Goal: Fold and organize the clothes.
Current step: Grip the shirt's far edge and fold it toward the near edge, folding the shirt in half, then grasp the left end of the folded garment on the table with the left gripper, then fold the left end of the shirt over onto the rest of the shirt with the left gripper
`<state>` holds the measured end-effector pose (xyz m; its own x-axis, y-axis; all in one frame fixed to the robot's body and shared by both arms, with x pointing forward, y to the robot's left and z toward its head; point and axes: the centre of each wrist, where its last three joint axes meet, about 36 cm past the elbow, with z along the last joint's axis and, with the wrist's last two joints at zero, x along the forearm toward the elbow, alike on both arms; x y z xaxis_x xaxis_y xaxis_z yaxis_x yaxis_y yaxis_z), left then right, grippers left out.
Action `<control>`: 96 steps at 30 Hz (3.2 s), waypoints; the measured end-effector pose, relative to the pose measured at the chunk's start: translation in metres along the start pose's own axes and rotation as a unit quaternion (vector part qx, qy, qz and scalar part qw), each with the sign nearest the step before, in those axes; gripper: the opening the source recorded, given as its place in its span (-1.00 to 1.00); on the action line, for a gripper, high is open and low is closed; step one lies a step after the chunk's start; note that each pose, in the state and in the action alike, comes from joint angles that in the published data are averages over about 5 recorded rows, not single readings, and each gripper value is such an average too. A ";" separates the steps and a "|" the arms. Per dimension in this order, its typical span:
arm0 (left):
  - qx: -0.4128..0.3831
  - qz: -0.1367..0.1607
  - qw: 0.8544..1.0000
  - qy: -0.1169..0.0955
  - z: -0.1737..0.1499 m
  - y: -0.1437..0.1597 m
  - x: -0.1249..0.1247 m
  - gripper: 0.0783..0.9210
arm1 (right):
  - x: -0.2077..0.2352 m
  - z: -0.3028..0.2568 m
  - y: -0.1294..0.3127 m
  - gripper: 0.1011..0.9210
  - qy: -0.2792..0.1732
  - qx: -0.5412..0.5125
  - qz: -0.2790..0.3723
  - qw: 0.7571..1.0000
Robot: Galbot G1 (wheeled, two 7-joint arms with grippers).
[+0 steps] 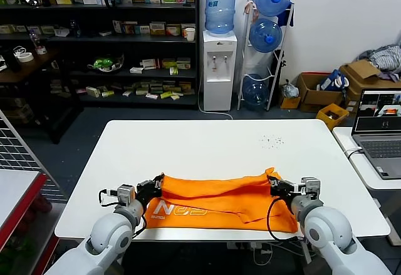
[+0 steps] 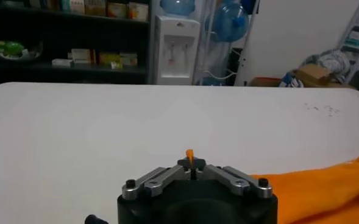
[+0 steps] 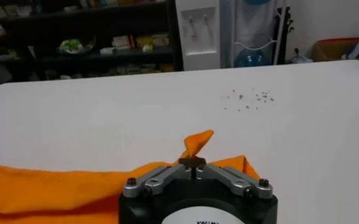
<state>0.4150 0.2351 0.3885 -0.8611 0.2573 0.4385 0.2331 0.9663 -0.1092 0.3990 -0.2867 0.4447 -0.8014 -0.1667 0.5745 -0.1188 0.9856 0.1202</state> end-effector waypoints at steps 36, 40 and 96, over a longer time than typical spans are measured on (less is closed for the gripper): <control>0.036 -0.037 0.999 0.018 0.057 -0.002 0.014 0.76 | 0.037 0.033 -0.008 0.76 0.006 -0.018 0.006 1.000; 0.037 -0.042 0.998 0.024 0.068 -0.004 0.012 0.72 | 0.038 0.035 -0.008 0.76 0.007 -0.020 0.006 1.000; -0.084 -0.174 0.981 0.014 0.015 0.143 0.090 -0.88 | 0.027 0.047 0.002 0.76 -0.003 -0.022 0.008 1.000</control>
<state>0.3641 0.3970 0.3994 -0.8893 -0.0911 0.4482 0.0001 0.9799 0.1995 0.3498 -0.2877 0.4222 -0.8070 -0.1505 0.5711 -0.0804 0.9860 0.1461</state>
